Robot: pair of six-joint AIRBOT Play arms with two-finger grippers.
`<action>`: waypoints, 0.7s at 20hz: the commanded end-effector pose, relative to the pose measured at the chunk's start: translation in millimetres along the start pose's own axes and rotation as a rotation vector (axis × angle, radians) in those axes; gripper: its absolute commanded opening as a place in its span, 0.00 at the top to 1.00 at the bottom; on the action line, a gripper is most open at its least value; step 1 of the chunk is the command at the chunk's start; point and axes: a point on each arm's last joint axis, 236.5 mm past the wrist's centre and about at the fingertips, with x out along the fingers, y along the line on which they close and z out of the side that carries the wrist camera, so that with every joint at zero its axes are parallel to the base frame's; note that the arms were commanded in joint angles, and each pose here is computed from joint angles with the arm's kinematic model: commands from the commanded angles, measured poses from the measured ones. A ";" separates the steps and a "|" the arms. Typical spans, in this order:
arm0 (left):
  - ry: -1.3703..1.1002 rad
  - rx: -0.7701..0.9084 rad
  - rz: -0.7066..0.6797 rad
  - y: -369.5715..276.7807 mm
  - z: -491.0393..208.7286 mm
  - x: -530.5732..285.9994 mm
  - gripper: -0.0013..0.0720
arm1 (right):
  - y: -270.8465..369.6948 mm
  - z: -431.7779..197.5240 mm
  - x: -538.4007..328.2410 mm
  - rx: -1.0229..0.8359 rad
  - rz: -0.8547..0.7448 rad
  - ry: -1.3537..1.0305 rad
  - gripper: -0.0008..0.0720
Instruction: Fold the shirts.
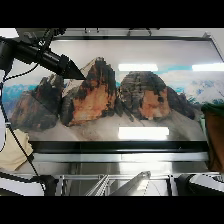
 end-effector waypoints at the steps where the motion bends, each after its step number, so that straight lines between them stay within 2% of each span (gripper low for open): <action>1: 0.011 0.002 -0.004 -1.1 -2.4 0.6 0.95 | -75.3 -35.0 -7.0 0.134 -0.241 0.027 0.96; 5: 0.017 0.003 -0.007 -1.6 -3.7 0.6 0.95 | -109.2 -63.9 16.3 0.187 -0.304 0.141 0.96; 6: 0.023 0.003 -0.009 -2.2 -5.3 0.6 0.95 | -115.3 -66.7 16.0 0.187 -0.318 0.149 0.91; 9: 0.051 0.024 -0.021 -4.9 -11.8 0.3 0.95 | -128.0 -68.4 3.3 0.210 -0.351 0.113 0.14; 10: 0.057 0.028 -0.024 -5.5 -13.3 0.2 0.95 | -130.5 -69.0 0.2 0.221 -0.351 0.105 0.06; 14: 0.054 0.047 -0.024 -5.4 -12.7 0.2 0.95 | -121.7 -68.1 2.8 0.218 -0.304 0.103 0.07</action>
